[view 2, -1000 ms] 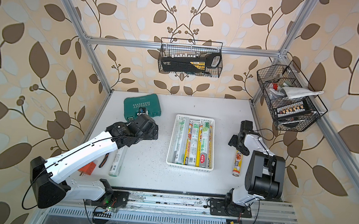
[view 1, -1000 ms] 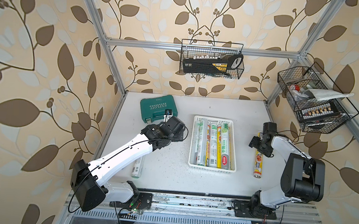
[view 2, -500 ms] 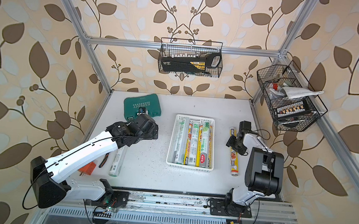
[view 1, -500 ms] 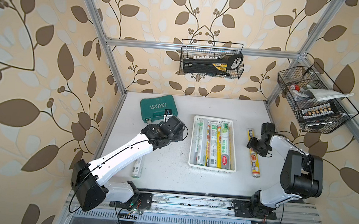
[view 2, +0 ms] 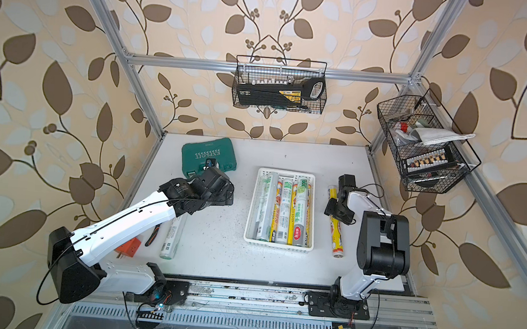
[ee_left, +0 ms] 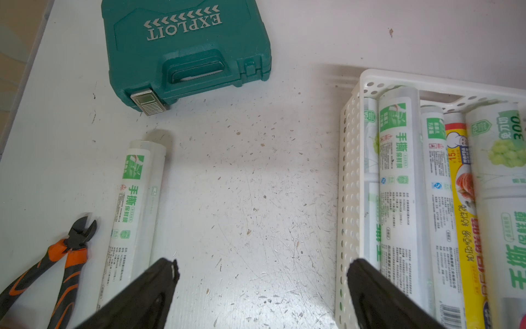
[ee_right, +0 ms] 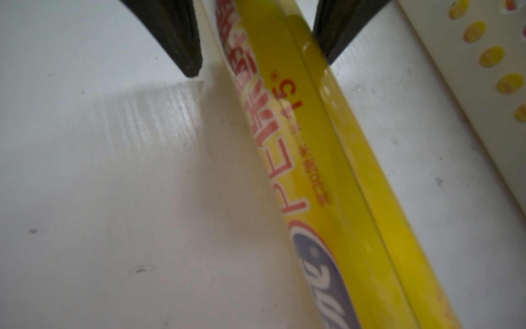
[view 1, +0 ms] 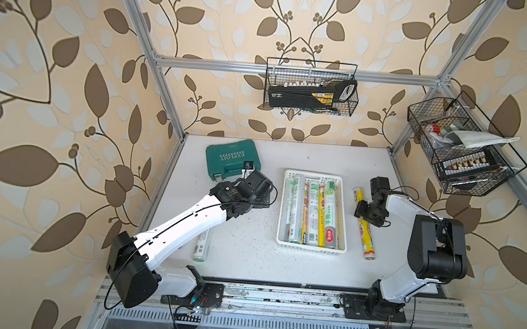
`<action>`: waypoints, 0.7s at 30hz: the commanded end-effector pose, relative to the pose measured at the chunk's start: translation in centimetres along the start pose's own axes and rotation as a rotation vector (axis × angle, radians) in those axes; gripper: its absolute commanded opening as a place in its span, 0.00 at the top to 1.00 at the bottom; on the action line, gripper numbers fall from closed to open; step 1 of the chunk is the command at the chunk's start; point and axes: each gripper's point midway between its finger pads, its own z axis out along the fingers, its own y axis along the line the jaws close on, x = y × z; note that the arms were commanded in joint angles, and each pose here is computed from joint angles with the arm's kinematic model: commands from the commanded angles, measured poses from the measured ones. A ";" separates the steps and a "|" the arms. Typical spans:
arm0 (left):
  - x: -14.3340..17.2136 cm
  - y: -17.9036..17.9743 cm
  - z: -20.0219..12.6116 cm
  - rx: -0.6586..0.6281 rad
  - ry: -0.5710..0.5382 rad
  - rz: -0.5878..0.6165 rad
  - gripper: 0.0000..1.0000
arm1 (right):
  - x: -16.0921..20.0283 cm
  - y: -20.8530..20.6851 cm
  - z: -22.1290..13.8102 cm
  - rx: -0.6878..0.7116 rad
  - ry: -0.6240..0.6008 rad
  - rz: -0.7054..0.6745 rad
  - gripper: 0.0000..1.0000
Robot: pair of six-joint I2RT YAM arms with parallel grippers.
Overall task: Put the plastic wrap into the basket
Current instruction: Pick up the plastic wrap from the center of the board.
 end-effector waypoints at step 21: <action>-0.6 1.0 -1.1 0.010 -0.033 -0.022 0.01 | -0.1 1.4 -2.8 -0.064 -0.011 -0.012 0.63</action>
